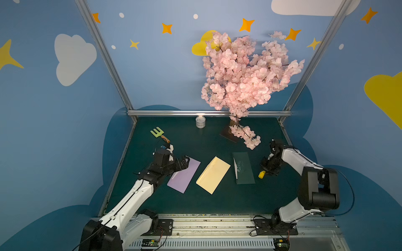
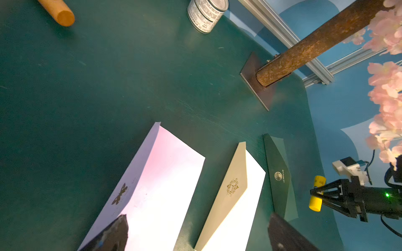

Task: Seal the envelope with a glue stick
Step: Pick up the glue stick from the center of the board, then open the lid of the glue stick, then place the lid at the center of the board.

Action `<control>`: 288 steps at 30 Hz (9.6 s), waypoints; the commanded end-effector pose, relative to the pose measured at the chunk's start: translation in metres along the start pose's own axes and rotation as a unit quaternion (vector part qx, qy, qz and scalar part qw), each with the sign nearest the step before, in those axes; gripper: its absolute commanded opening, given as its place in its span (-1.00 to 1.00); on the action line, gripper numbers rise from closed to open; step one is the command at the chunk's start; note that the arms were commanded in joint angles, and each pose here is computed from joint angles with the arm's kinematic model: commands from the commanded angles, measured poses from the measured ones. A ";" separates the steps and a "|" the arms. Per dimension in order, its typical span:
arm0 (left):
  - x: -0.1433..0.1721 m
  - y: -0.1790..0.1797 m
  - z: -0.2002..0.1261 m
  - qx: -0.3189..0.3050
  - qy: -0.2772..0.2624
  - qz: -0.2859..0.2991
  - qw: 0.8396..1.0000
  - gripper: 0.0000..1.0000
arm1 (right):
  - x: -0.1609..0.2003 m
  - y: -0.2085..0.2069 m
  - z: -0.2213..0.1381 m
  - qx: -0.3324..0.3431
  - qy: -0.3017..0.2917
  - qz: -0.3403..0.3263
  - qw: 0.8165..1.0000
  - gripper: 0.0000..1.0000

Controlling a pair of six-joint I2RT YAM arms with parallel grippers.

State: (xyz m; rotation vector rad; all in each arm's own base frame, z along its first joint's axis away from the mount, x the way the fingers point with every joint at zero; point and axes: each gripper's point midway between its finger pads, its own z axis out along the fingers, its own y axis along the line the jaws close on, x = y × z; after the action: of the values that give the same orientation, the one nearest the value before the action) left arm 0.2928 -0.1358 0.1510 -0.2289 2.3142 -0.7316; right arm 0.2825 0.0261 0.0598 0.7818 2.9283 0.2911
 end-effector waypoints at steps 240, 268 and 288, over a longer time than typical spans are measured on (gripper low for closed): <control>0.054 -0.170 -0.007 0.372 0.122 0.138 0.910 -0.95 | 0.065 0.214 -0.115 -0.358 -0.135 -0.149 0.912 -1.00; 0.188 -0.163 0.135 0.076 0.008 0.268 0.960 -0.95 | 0.083 0.137 -0.143 -0.325 -0.135 -0.176 0.920 -1.00; 0.239 -0.150 0.150 0.064 0.093 0.259 0.959 -0.71 | 0.109 0.090 -0.131 -0.321 -0.148 -0.156 0.922 -1.00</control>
State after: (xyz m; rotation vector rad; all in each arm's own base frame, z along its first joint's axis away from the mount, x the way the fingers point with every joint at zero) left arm 0.2148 -0.4111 0.0237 0.4783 2.2721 -0.6715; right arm 0.2188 0.1435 0.2091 0.2072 2.3613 0.9741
